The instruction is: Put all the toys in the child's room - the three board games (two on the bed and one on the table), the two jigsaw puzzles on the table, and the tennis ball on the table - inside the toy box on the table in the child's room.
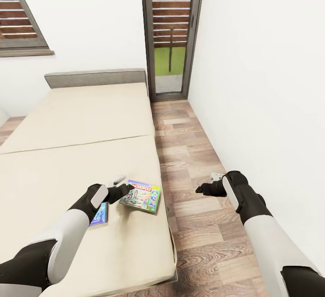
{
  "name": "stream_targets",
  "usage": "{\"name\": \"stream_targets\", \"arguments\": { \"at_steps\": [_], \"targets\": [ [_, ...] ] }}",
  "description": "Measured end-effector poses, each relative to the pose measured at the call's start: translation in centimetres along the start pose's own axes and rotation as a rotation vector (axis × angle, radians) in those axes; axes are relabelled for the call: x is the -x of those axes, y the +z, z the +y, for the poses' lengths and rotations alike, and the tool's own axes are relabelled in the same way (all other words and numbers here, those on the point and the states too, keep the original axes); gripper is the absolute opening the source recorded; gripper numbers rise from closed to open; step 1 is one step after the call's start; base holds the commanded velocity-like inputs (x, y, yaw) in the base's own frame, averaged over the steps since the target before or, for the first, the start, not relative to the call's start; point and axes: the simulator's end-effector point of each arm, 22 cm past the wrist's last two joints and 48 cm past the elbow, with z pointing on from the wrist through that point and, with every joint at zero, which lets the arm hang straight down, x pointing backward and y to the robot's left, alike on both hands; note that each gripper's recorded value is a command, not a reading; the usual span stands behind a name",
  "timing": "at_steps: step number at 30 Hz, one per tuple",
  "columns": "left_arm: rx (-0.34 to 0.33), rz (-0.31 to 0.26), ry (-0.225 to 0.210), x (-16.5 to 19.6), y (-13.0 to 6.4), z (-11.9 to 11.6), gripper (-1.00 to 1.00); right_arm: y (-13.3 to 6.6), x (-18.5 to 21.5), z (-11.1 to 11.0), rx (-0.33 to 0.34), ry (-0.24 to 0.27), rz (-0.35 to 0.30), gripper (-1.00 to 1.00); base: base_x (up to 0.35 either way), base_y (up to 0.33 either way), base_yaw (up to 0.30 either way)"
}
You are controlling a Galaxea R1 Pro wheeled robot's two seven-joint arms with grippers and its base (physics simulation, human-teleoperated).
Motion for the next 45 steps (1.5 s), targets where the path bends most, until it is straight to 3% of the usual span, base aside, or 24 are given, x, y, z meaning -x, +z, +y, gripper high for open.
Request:
{"name": "stream_targets", "arguments": {
  "at_steps": [24,45],
  "targets": [
    [0.000,0.001,0.001,-0.21,0.08,-0.09,1.00,0.00,0.00,-0.01,0.000,0.000,0.000,1.00,0.000,0.000,-0.181],
    [0.004,0.003,-0.005,-0.38,0.10,0.27,1.00,0.02,-0.01,0.13,0.002,-0.001,0.000,1.00,0.000,0.000,-0.031]
  ]
}}
